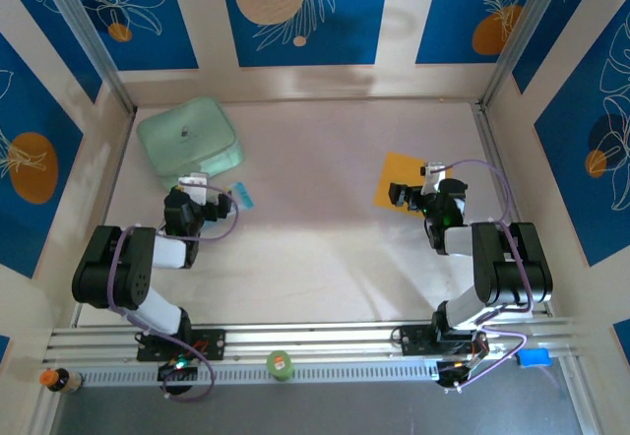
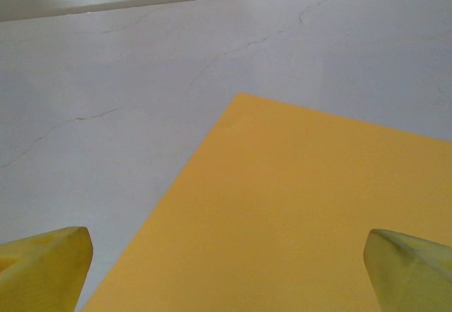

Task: Fold a paper plane with a square sheet of paper (pick it up from the middle)
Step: Move the square sheet of paper to the center of the table.

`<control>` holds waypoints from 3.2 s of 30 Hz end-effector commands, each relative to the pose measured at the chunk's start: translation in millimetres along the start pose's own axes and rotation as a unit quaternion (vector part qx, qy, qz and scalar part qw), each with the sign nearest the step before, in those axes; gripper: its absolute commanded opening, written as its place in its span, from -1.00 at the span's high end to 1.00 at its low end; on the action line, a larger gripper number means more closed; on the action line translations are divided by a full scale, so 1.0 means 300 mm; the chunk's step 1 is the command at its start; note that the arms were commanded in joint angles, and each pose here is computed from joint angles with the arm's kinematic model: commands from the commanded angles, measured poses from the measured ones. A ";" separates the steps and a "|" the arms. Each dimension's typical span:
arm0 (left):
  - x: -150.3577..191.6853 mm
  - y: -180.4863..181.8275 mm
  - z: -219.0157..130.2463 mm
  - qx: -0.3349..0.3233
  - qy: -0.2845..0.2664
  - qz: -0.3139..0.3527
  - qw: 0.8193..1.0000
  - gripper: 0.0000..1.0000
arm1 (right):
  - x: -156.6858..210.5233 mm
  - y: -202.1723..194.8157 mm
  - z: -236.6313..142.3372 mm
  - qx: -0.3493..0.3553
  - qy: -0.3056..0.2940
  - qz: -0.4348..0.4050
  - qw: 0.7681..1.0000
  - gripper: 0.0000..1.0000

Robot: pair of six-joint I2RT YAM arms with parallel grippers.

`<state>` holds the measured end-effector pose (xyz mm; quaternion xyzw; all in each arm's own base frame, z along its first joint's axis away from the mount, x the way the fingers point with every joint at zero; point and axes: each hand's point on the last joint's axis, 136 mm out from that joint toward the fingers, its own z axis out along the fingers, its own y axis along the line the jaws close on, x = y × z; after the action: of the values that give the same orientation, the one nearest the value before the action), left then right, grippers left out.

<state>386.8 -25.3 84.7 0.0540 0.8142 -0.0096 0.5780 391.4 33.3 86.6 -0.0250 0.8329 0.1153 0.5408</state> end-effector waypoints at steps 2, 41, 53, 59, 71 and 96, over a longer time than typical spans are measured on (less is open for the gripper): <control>-0.052 0.002 -0.028 -0.001 -0.036 0.005 0.999 -1.00 | -0.033 0.016 0.001 -0.005 -0.012 -0.014 1.000 -0.98; -0.281 -0.384 -0.142 0.179 0.163 -0.171 0.955 -1.00 | 0.049 -0.099 0.115 0.113 0.364 0.352 0.855 -0.93; -0.300 -0.347 -0.200 0.162 0.149 -0.141 0.965 -1.00 | 0.180 0.162 0.053 0.086 0.444 0.340 0.824 -0.92; -0.294 -0.342 -0.215 0.165 0.138 -0.142 0.966 -1.00 | 0.270 0.351 -0.003 0.077 0.479 0.311 0.817 -0.92; -0.335 -0.390 -0.190 0.205 0.141 -0.152 0.957 -1.00 | 0.159 0.475 -0.032 0.020 0.427 0.301 0.852 -0.94; -0.216 -0.435 -0.255 0.224 0.218 -0.244 0.918 -1.00 | 0.509 0.783 -0.201 -0.062 0.546 0.172 0.818 -0.89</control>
<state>328.8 -152.5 165.8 -0.0137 0.8852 -0.3095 0.3471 264.8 252.7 33.7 0.0488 0.9678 0.2470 0.0047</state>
